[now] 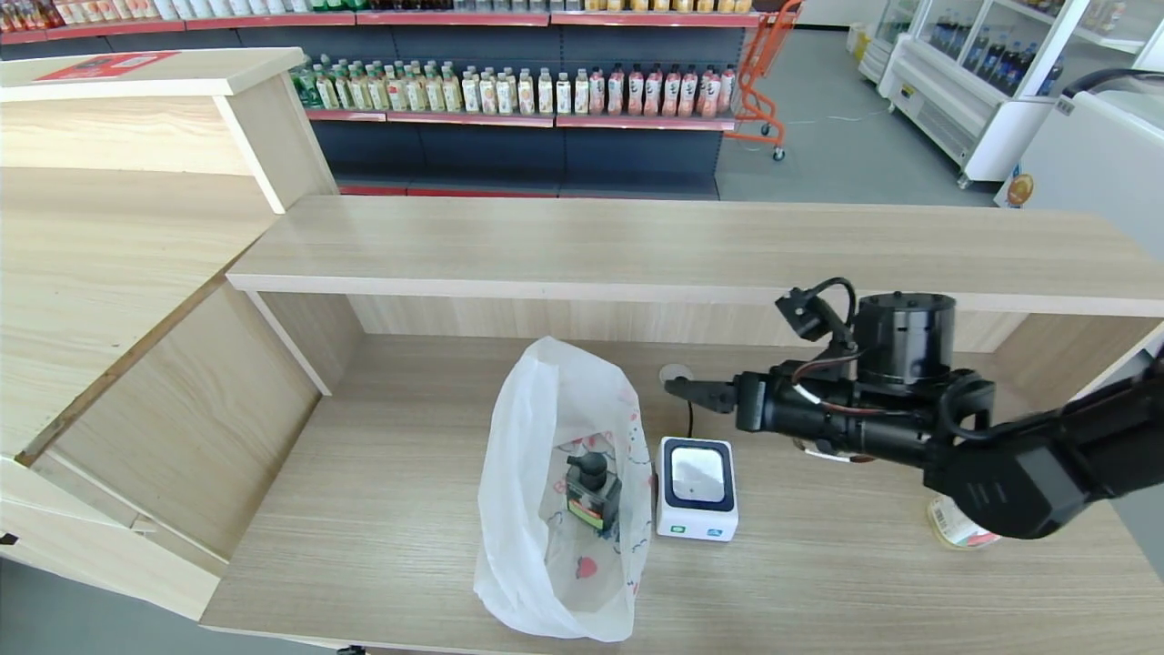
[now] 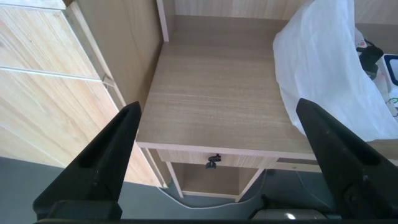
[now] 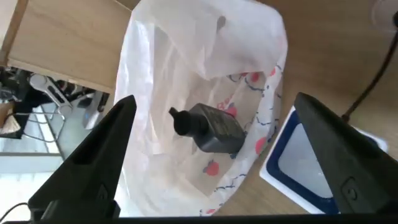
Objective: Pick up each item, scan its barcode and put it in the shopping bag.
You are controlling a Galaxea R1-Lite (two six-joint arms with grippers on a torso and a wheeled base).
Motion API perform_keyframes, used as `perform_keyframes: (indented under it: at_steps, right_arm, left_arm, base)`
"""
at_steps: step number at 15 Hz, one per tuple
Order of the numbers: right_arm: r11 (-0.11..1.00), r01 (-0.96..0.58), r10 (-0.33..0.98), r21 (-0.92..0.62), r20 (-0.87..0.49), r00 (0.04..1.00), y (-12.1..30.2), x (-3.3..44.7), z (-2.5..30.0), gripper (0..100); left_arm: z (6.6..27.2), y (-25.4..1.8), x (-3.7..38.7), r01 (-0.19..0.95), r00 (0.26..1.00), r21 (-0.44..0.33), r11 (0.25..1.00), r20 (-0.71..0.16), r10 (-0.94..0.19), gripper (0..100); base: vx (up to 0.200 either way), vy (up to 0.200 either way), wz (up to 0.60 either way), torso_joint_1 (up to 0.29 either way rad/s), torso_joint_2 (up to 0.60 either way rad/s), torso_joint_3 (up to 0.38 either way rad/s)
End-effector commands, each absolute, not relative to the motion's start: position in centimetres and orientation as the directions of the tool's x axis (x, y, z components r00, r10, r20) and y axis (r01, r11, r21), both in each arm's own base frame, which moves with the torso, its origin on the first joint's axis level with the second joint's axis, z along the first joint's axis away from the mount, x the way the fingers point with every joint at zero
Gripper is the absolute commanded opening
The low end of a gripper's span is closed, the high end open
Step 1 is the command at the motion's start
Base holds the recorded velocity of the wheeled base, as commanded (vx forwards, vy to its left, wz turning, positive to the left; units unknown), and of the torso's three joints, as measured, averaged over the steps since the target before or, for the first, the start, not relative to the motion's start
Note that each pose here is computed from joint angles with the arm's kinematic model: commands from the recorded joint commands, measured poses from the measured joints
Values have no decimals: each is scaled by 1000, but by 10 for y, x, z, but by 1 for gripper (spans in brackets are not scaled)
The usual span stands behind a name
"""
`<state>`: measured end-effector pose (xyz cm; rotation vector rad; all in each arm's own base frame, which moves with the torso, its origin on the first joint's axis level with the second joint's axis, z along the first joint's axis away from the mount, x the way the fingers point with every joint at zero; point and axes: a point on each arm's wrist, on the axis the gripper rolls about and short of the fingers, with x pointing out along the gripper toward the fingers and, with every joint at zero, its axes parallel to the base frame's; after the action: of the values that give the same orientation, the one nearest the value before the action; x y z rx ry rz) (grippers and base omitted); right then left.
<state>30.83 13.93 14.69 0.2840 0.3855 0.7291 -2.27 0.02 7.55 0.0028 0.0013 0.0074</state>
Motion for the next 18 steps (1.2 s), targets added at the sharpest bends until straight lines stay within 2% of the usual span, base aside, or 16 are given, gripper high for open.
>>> perform_keyframes:
  at_steps: [1, 2, 4, 6, 10, 14, 16, 18]
  right_arm:
    - [813, -544, 582, 207, -279, 763, 81, 275, 169, 100]
    - [845, -519, 530, 131, -334, 779, 64, 269, 164, 100]
    - [895, -441, 390, -66, -362, 846, 32, 271, 159, 100]
    - [940, -316, 260, -129, -333, 906, 17, 267, 162, 100]
    - [958, -263, 215, -110, -327, 920, 9, 234, 156, 100]
    - [964, -255, 215, -78, -336, 917, 9, 225, 154, 100]
    - [972, -234, 216, -14, -335, 917, 9, 224, 155, 100]
    - [976, -215, 208, 15, -343, 916, 8, 225, 153, 100]
  left_arm:
    - [76, 0, -23, -8, 1000, 3, 1000, -2, 8, 100]
    - [76, 0, -23, -6, 1000, 3, 1000, -2, 6, 100]
    - [76, 0, -23, -6, 1000, 3, 1000, -2, 6, 100]
    - [76, 0, -23, -8, 1000, 3, 1000, -2, 8, 100]
    - [76, 0, -23, -6, 1000, 3, 1000, -2, 6, 100]
    - [76, 0, -23, -8, 1000, 2, 1000, -2, 8, 100]
    - [76, 0, -23, -8, 1000, 0, 1000, -2, 8, 100]
    - [76, 0, -23, -9, 1000, 3, 1000, -2, 9, 100]
  base:
    - [0, 0, 0, 0, 0, 0]
    - [0, 0, 0, 0, 0, 0]
    - [0, 0, 0, 0, 0, 0]
    - [0, 0, 0, 0, 0, 0]
    - [0, 0, 0, 0, 0, 0]
    - [0, 0, 0, 0, 0, 0]
    - [-200, 0, 0, 5, 2, 7]
    - [-200, -200, 0, 12, 10, 0]
